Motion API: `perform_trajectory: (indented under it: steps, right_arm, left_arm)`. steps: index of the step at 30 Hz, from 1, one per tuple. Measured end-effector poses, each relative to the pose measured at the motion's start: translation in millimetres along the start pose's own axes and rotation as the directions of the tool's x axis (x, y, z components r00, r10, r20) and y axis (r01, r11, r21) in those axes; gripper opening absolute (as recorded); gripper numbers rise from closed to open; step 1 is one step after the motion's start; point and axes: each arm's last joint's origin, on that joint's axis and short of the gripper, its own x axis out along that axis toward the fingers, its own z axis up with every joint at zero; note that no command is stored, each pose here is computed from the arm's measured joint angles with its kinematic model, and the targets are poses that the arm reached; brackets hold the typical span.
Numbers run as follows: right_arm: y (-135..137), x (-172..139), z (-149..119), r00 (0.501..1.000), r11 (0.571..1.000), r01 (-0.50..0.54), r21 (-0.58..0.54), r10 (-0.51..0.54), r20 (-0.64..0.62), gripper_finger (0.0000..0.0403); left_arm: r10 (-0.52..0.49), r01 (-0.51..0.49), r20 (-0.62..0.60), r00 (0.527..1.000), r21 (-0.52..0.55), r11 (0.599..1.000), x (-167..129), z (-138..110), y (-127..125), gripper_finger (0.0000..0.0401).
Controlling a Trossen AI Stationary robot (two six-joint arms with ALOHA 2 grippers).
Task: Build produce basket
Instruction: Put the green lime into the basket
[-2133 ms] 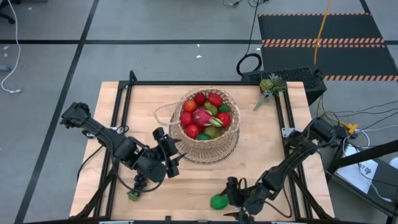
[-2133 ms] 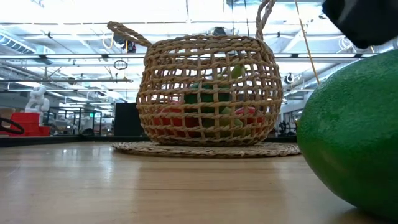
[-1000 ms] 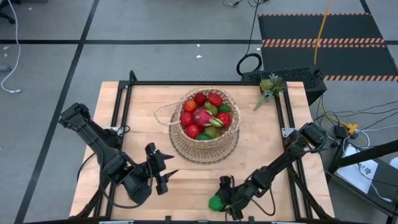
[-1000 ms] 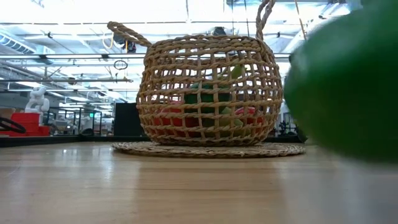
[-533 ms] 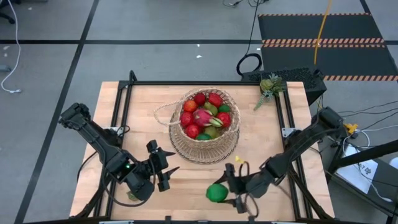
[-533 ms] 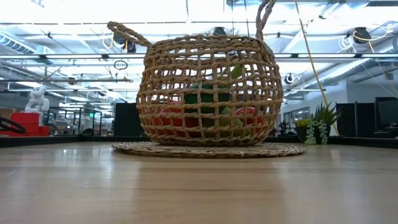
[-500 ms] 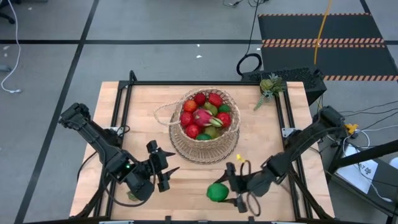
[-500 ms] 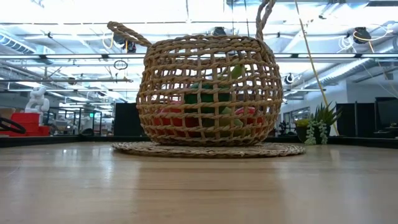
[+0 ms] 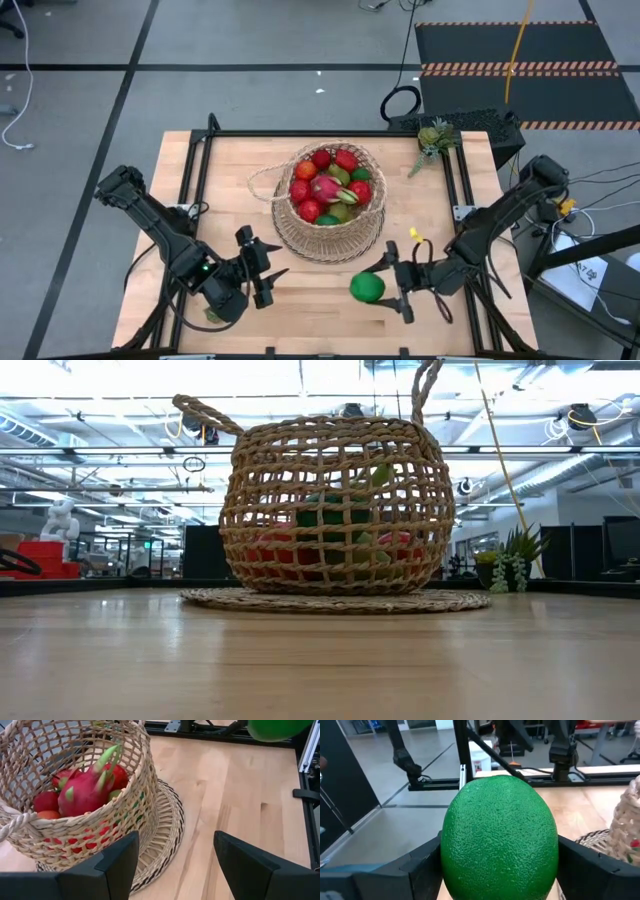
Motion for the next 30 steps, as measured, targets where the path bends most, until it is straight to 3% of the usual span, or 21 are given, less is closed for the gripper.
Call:
perform_trajectory:
  steps: [18,30]
  right_arm:
    - [-24.9,-19.9,-39.8,0.983,0.999,-0.032,-0.034,0.038,0.181,0.0307]
    - [-24.8,-21.4,-36.2,0.971,0.995,-0.024,-0.095,0.046,0.234,0.0307]
  left_arm:
    - [-0.03,0.03,0.039,0.999,0.004,1.0,0.5,5.6,-3.8,0.0257]
    - [-0.032,0.032,0.04,0.999,0.004,0.999,0.4,5.7,-4.0,0.0257]
